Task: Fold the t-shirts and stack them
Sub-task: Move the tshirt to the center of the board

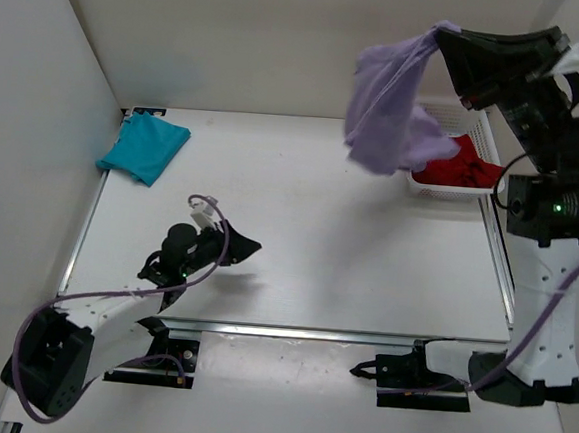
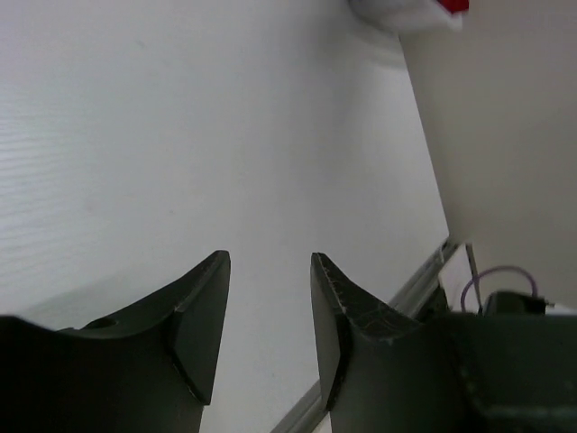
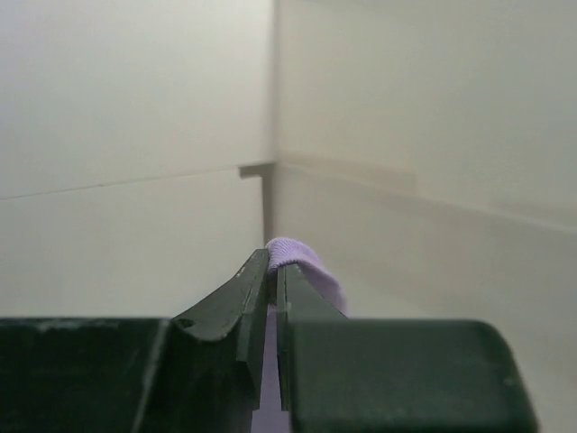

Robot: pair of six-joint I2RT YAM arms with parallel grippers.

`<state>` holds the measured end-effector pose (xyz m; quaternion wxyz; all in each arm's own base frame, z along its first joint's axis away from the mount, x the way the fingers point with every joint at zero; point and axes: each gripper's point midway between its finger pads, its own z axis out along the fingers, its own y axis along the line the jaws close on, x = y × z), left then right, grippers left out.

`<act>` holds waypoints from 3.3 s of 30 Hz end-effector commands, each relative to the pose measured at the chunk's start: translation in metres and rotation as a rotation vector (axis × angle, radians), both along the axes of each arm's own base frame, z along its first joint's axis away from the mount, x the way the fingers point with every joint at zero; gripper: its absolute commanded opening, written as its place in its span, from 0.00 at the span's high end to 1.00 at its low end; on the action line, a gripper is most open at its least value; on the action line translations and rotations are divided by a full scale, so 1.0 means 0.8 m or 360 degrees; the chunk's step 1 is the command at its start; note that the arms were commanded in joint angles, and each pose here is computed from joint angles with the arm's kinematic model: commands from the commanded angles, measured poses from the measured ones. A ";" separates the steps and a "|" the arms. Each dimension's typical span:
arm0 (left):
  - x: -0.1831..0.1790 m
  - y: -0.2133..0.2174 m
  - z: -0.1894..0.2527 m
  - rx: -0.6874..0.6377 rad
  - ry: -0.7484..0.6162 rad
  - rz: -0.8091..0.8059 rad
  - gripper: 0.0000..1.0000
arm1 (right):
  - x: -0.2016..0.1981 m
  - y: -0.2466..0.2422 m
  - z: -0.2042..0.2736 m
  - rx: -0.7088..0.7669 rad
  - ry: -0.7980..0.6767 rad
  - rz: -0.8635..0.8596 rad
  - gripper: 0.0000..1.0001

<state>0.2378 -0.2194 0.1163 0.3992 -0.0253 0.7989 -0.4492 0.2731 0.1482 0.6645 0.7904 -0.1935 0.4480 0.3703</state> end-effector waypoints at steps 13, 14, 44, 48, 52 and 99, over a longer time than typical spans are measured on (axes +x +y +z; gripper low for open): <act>-0.014 0.056 -0.040 0.0121 0.0059 0.0187 0.39 | 0.128 -0.043 -0.377 0.0170 0.0944 0.0108 1.00; -0.011 0.058 -0.044 0.0183 0.0053 0.0200 0.39 | 0.139 -0.046 -0.403 0.0193 0.1029 0.0117 0.99; 0.017 0.016 0.087 0.0289 -0.0086 0.0012 0.96 | 0.116 -0.024 -0.400 0.0145 0.1111 0.0072 1.00; 0.040 0.052 0.218 0.0100 -0.0293 0.0062 0.98 | 0.074 -0.005 -0.343 0.0050 0.0945 0.0021 1.00; 0.038 0.090 0.298 0.0031 -0.0451 0.0138 1.00 | 0.017 0.012 -0.275 -0.0003 0.0717 -0.0014 1.00; 0.320 0.123 0.144 0.0531 0.0023 0.0523 0.24 | 0.248 -0.028 -0.553 -0.0131 0.1716 -0.0578 0.46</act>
